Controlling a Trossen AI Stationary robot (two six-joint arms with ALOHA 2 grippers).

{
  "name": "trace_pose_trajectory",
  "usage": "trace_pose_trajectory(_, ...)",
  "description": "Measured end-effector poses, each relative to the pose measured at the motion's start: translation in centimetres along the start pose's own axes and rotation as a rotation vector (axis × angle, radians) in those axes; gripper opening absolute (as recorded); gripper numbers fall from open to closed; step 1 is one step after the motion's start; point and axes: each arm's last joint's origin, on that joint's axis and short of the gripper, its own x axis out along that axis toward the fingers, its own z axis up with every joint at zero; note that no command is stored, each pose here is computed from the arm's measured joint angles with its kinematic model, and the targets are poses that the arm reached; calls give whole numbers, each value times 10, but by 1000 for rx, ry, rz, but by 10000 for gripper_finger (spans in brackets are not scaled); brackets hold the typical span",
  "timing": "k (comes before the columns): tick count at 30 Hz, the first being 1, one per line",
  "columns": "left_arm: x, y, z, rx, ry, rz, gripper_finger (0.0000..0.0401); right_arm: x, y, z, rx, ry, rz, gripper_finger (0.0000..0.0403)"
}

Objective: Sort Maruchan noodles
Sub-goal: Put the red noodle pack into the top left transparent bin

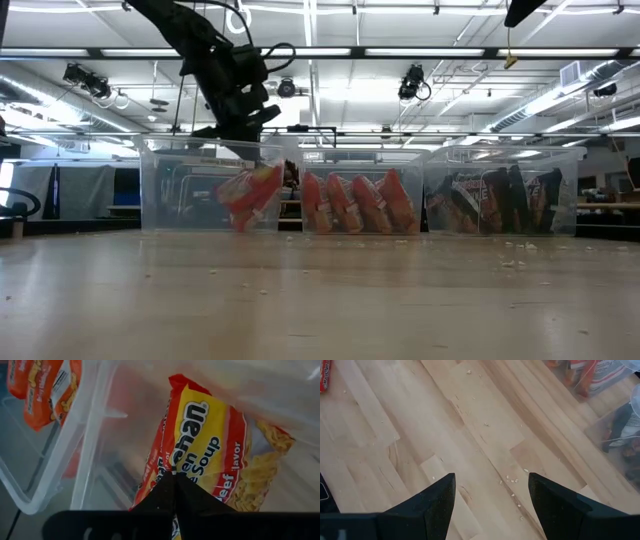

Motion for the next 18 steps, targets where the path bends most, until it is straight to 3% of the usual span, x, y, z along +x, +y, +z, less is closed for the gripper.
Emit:
trace_pose_trajectory(11,0,1,-1,-38,5,15,15,0,-2,1,-13,-37,-42,264)
trace_pose_trajectory(18,-5,3,0,-44,13,36,77,0,-3,-1,-19,-5,-34,276)
